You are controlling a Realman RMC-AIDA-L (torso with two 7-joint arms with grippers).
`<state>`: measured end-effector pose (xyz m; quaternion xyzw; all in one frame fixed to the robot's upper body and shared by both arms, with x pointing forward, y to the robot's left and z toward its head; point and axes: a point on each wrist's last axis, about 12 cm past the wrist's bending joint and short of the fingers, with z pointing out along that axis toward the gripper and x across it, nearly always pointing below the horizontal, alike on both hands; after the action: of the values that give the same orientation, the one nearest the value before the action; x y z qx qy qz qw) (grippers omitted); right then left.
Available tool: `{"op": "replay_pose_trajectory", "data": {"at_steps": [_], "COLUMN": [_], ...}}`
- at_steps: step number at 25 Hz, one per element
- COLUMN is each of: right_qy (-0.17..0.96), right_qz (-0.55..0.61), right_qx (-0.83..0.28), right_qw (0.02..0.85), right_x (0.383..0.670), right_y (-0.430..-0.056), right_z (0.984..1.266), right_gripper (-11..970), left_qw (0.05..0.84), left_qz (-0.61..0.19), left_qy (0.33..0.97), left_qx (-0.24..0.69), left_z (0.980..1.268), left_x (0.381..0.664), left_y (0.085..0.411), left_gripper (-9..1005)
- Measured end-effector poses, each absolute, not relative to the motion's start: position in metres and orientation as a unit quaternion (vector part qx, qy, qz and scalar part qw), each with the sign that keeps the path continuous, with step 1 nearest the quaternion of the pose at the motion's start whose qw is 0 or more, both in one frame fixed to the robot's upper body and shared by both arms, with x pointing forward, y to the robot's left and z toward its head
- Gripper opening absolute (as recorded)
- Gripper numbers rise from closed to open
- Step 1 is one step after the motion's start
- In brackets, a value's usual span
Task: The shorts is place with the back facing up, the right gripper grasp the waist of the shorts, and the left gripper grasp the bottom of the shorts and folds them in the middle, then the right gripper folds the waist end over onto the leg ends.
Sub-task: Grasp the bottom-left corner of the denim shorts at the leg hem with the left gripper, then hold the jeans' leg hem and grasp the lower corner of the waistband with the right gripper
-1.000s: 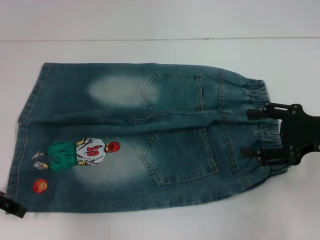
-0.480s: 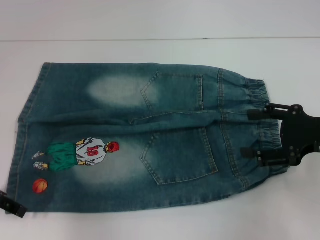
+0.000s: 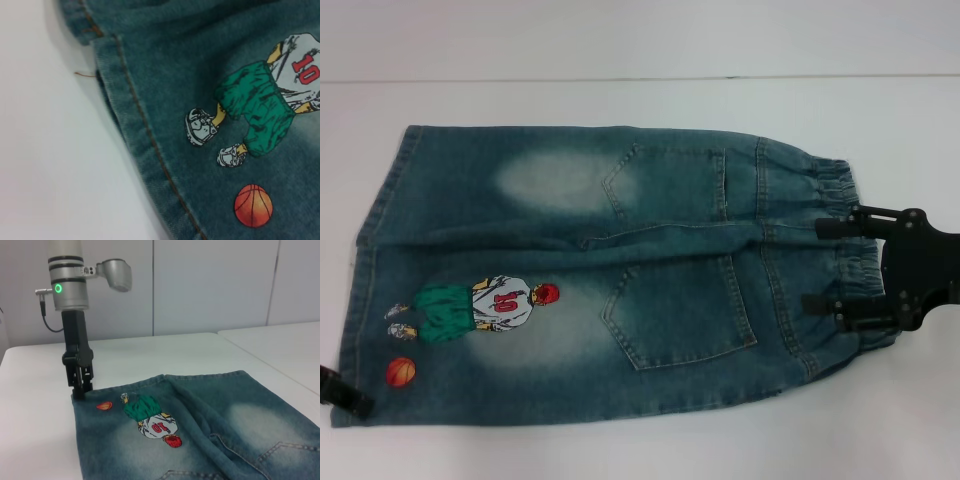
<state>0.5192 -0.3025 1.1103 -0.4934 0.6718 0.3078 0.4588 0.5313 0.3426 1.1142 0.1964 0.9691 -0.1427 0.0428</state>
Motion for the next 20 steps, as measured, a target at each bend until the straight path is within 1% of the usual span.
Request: {"op": "replay_pose_trajectory", "data": {"at_steps": [2,13,18,20], "right_qy": [0.671,0.672,0.670,0.670], "right_qz": [0.309,0.310,0.309,0.309], "right_qx": [-0.494,-0.493,-0.495,-0.495], "right_qw": [0.459,0.458,0.459,0.459], "right_x": [0.519,0.518,0.518,0.518], "right_y": [-0.302,-0.303,-0.303,-0.303], "right_z": [1.110,1.110,1.111,1.111], "right_gripper": [912,912,912,912], "left_qw": [0.036,0.023,0.014,0.018], "left_qz": [-0.143,-0.142,-0.145,-0.147], "left_qy": [0.968,0.968,0.965,0.964], "left_qx": [0.202,0.206,0.219,0.222], "left_z": [1.113,1.113,1.111,1.111], "left_x": [0.531,0.529,0.529,0.530], "left_y": [0.340,0.338,0.329,0.325], "left_gripper": [549,297,70,58]}}
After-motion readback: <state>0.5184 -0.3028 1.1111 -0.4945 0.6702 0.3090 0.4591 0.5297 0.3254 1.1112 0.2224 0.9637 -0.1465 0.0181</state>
